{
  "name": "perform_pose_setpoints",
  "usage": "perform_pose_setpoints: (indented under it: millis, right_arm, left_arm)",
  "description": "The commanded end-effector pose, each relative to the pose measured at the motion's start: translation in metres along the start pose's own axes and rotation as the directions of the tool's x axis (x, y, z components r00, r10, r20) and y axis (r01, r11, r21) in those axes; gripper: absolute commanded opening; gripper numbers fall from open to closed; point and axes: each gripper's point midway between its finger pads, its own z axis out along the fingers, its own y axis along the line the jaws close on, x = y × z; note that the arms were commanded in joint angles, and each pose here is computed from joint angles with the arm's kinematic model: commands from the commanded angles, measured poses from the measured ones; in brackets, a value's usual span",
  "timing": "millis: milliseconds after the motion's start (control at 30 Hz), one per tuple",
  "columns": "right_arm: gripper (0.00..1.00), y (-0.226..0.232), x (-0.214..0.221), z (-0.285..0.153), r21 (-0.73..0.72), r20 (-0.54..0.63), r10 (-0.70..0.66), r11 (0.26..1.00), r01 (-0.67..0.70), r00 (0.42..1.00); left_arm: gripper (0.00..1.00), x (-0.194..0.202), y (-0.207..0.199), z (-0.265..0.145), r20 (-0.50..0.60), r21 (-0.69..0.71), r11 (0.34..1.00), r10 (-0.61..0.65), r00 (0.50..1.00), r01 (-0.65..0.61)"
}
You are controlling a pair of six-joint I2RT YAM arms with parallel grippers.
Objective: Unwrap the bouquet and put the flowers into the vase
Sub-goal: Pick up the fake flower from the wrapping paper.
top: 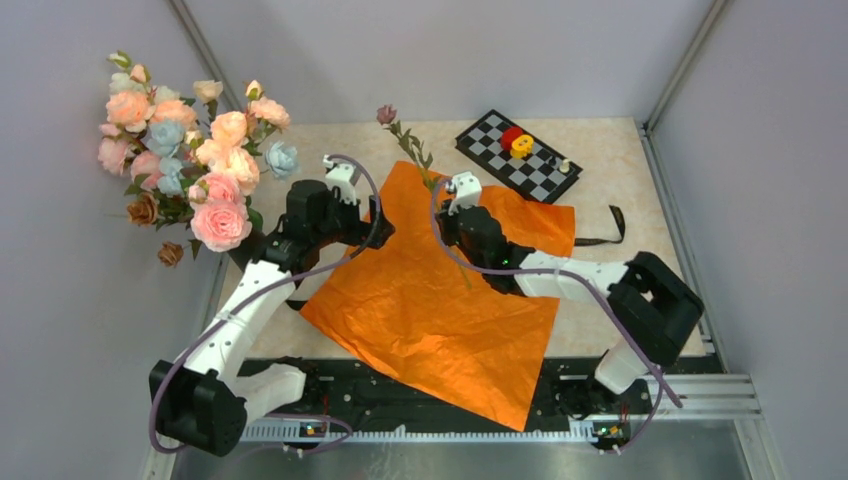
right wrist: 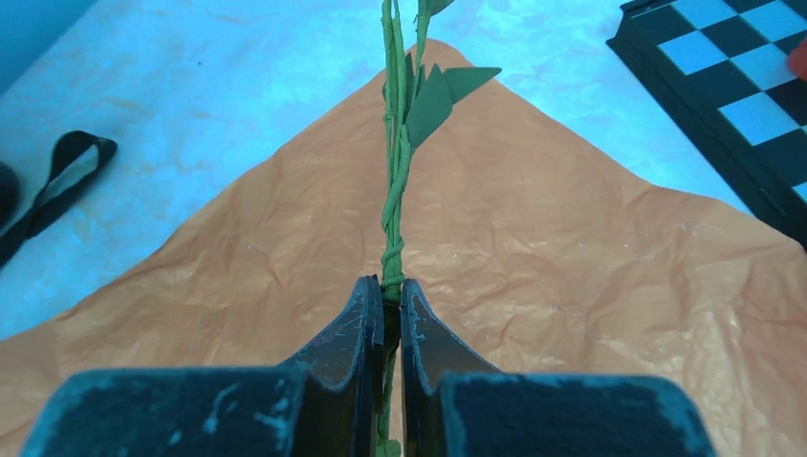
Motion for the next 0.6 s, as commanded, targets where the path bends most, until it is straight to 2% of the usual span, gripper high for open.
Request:
perform_pose_setpoints:
  millis: [0, 133, 233, 367, 467, 567]
  right_arm:
    - [0.00, 0.003, -0.056, -0.039, -0.041, 0.130, 0.083, 0.996, -0.078, 0.988]
    - [0.00, -0.006, -0.089, -0.074, -0.068, 0.210, 0.156, 0.987, -0.145, 0.965]
    - [0.00, 0.004, -0.110, -0.100, -0.186, 0.268, 0.200, 0.970, -0.153, 0.942]
    - [0.00, 0.021, -0.141, -0.131, -0.344, 0.327, 0.278, 0.925, -0.161, 0.903]
    - [0.00, 0.035, -0.156, -0.146, -0.433, 0.337, 0.298, 0.891, -0.134, 0.893]
    - [0.00, 0.049, -0.163, -0.155, -0.500, 0.339, 0.283, 0.862, -0.083, 0.897]
  left_arm:
    - [0.99, -0.054, -0.045, -0.023, 0.176, 0.194, 0.981, -0.006, 0.984, -0.029]
    - [0.99, -0.092, -0.080, -0.047, 0.274, 0.333, 0.942, -0.057, 0.960, -0.039]
    - [0.99, -0.121, -0.106, -0.066, 0.334, 0.445, 0.895, -0.130, 0.934, -0.035]
    - [0.99, -0.152, -0.139, -0.090, 0.378, 0.598, 0.800, -0.229, 0.897, -0.047]
    - [0.99, -0.171, -0.158, -0.106, 0.407, 0.661, 0.747, -0.275, 0.871, -0.073]
    - [0.99, -0.181, -0.166, -0.111, 0.408, 0.682, 0.728, -0.297, 0.863, -0.073]
